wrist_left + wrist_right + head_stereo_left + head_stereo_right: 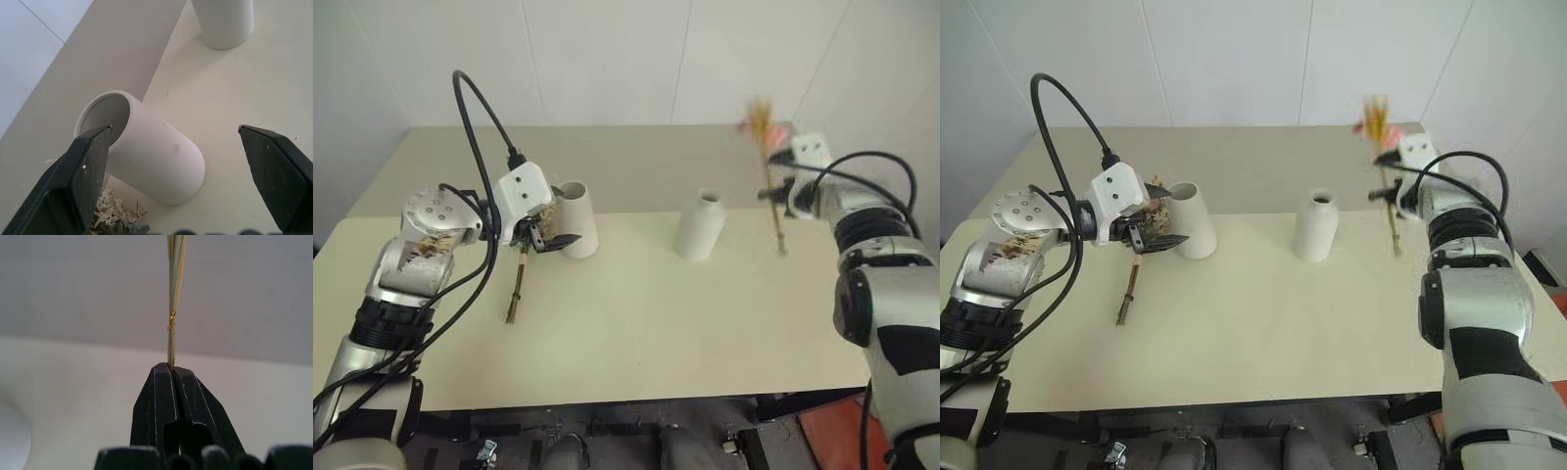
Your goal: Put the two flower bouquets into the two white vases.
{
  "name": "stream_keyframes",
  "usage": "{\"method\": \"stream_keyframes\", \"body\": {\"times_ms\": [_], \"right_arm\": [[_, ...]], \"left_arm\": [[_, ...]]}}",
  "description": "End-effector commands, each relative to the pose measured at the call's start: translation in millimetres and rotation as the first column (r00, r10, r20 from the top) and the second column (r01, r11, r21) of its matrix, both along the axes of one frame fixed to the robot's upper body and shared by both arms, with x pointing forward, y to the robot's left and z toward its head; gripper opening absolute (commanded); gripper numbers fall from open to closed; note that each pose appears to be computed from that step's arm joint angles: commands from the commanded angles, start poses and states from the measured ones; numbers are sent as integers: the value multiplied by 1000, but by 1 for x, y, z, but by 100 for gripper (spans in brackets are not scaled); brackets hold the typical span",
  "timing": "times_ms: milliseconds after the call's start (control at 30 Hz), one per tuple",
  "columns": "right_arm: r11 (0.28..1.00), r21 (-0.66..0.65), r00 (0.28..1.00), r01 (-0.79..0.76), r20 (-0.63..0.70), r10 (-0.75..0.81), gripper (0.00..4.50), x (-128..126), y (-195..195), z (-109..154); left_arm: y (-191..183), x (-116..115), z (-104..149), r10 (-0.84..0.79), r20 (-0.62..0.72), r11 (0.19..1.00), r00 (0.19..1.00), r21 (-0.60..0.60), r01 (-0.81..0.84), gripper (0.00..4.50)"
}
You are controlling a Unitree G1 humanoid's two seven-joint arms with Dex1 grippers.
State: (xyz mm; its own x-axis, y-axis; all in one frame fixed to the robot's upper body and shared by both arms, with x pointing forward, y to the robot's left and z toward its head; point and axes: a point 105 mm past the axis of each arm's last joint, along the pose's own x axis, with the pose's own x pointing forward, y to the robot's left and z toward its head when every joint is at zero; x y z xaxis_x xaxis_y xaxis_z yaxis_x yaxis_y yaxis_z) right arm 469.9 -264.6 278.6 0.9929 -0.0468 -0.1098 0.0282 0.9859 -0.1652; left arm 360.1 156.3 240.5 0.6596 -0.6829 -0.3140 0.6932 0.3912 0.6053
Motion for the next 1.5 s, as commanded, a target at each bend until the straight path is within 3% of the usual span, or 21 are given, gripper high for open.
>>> {"method": "stream_keyframes", "body": {"times_ms": [33,100,200,367,500,667,800,1167,1500], "right_arm": [[995,101,903,4,427,-48,1,-15,5,89],[973,217,822,-74,567,-64,1,-29,14,110],[893,363,747,-268,663,-46,1,-45,27,121],[876,291,688,-384,723,62,1,-70,73,115],[910,197,708,-365,694,134,1,-83,94,100],[918,170,706,-359,693,148,1,-101,98,77],[928,165,728,-334,670,143,1,-98,94,59],[917,185,742,-354,653,155,1,-85,101,43],[928,91,749,-361,621,230,1,-83,115,17]], "left_arm": [[1,0,16,0,56,1000,998,1,0,450],[-1,0,16,-9,53,1000,999,3,9,450],[-3,1,17,-16,54,1000,998,5,16,450],[0,1,18,-13,58,1000,998,10,13,450],[5,-1,17,1,54,1000,999,21,-2,450],[9,-3,15,13,49,1000,999,24,-15,450],[6,-2,15,4,49,1000,999,25,-6,450],[3,-1,16,-14,46,1000,999,9,14,450],[5,-3,15,-8,46,1000,999,13,7,450]]}}
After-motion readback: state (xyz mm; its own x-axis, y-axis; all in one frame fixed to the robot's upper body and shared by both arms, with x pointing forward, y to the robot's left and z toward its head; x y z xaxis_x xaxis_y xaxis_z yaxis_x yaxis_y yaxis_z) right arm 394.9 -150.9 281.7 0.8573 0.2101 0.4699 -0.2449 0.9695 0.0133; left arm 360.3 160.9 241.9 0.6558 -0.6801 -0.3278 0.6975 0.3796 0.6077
